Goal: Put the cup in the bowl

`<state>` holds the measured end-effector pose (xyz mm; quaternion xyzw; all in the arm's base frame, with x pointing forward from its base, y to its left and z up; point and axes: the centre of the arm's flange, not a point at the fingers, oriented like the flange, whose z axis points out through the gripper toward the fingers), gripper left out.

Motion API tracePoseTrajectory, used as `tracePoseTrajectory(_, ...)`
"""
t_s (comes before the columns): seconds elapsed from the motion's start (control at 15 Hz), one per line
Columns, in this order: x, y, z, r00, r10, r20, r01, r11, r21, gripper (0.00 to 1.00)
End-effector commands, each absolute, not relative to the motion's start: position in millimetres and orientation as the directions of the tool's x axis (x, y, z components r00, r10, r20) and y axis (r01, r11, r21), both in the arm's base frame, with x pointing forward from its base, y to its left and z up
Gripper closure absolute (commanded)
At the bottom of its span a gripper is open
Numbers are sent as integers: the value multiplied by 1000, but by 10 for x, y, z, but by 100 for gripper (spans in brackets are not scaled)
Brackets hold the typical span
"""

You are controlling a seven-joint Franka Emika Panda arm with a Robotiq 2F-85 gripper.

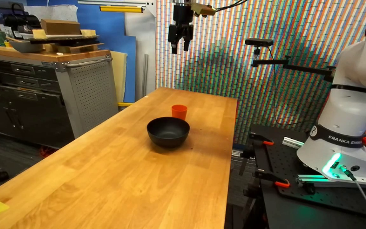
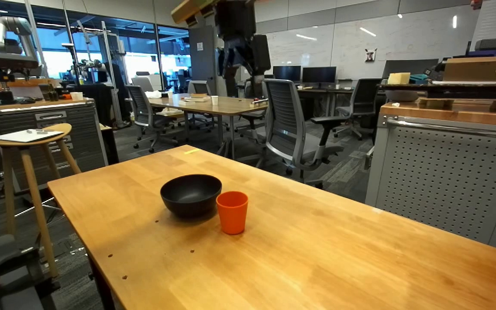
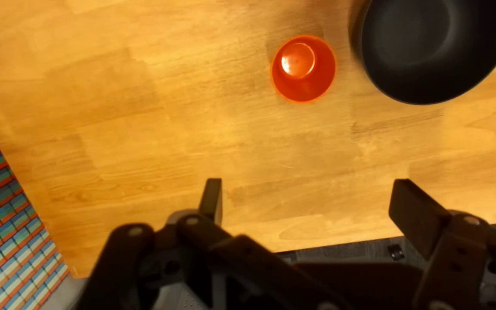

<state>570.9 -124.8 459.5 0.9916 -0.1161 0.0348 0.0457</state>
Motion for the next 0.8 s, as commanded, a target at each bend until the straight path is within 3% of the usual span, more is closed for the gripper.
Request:
tracePoseTrajectory(0.0, 5994, -1487, 4305, 957, -288, 45, -291, -954, 79, 0)
tracePoseTrajectory(0.13, 5822, -1503, 4198, 945, -324, -41, -322, -946, 44, 0)
tracePoseTrajectory(0.73, 5827, -1597, 3583, 936, -346, -60, -341, -936, 87, 0)
